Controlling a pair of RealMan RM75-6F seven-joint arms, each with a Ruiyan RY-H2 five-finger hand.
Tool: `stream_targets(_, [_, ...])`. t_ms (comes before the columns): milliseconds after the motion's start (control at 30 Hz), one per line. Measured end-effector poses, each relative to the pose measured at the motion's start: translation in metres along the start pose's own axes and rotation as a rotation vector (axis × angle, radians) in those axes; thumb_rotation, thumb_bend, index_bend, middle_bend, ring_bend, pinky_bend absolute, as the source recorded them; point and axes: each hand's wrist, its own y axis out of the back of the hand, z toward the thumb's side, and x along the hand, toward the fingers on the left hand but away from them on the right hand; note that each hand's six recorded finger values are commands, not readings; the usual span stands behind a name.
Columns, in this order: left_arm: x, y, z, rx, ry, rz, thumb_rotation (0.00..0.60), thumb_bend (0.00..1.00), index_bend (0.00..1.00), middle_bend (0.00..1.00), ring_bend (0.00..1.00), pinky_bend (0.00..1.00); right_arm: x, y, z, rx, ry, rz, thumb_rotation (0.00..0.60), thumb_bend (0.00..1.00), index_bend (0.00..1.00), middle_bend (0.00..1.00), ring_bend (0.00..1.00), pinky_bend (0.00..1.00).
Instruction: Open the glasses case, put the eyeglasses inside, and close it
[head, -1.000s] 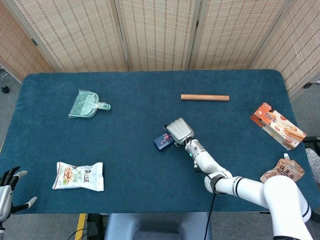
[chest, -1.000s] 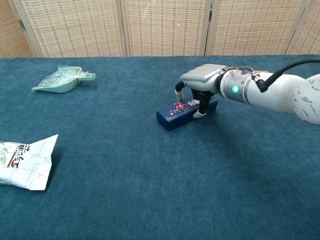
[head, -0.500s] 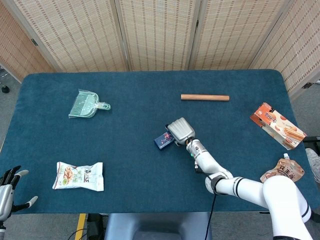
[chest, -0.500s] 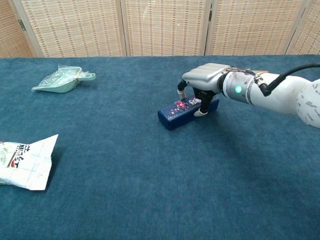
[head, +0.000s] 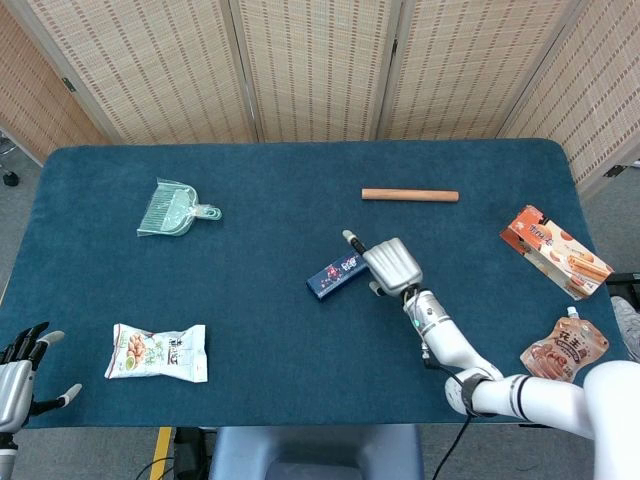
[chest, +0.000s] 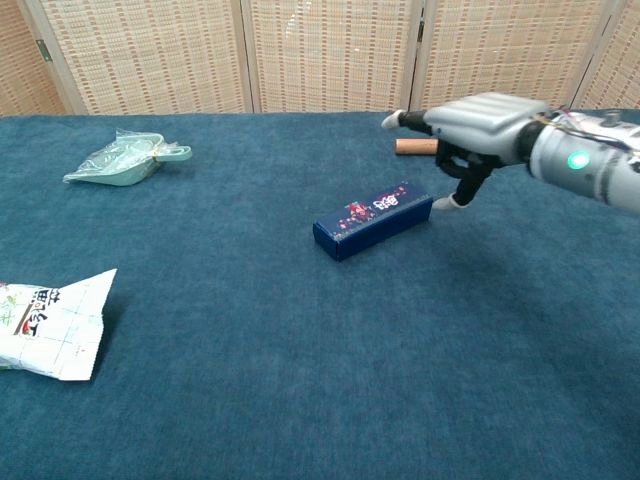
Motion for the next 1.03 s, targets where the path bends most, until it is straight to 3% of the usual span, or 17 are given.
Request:
stream_targets(133, [0.006,0.000,0.009,-0.011,-0.025,0.007,0.600,0.20,0.23,0.12,0.11,0.19,0.037,0.005,-0.034,-0.032,-0.083,-0.042,0.600,0.26,0.00,0.74,0.81,0.93])
stream_targets(233, [0.012,0.002,0.015,-0.020,-0.036,0.020,0.600,0.20,0.23,0.12,0.11,0.19,0.068,0.005,-0.058,-0.045,-0.142,-0.068,0.600,0.26,0.00,0.63,0.68,0.86])
stream_targets(467, [0.021,0.007,0.032,-0.036,-0.068,0.072,0.600,0.20,0.23,0.12,0.11,0.19,0.148,-0.003,-0.101,-0.112,-0.254,-0.090,0.600,0.27,0.00,0.37,0.35,0.54])
stream_targets(633, [0.026,0.009,0.045,-0.042,-0.088,0.110,0.600,0.20,0.23,0.12,0.11,0.19,0.189,-0.005,-0.112,-0.189,-0.271,-0.094,0.600,0.27,0.00,0.35,0.32,0.50])
stream_targets(767, [0.026,0.010,0.052,-0.046,-0.101,0.130,0.600,0.20,0.23,0.12,0.11,0.19,0.221,-0.001,-0.116,-0.203,-0.285,-0.137,0.600,0.27,0.01,0.35,0.32,0.49])
stream_targets(1033, [0.025,0.009,0.059,-0.058,-0.106,0.146,0.600,0.20,0.23,0.12,0.11,0.19,0.251,-0.002,-0.114,-0.243,-0.313,-0.196,0.600,0.27,0.03,0.35,0.32,0.49])
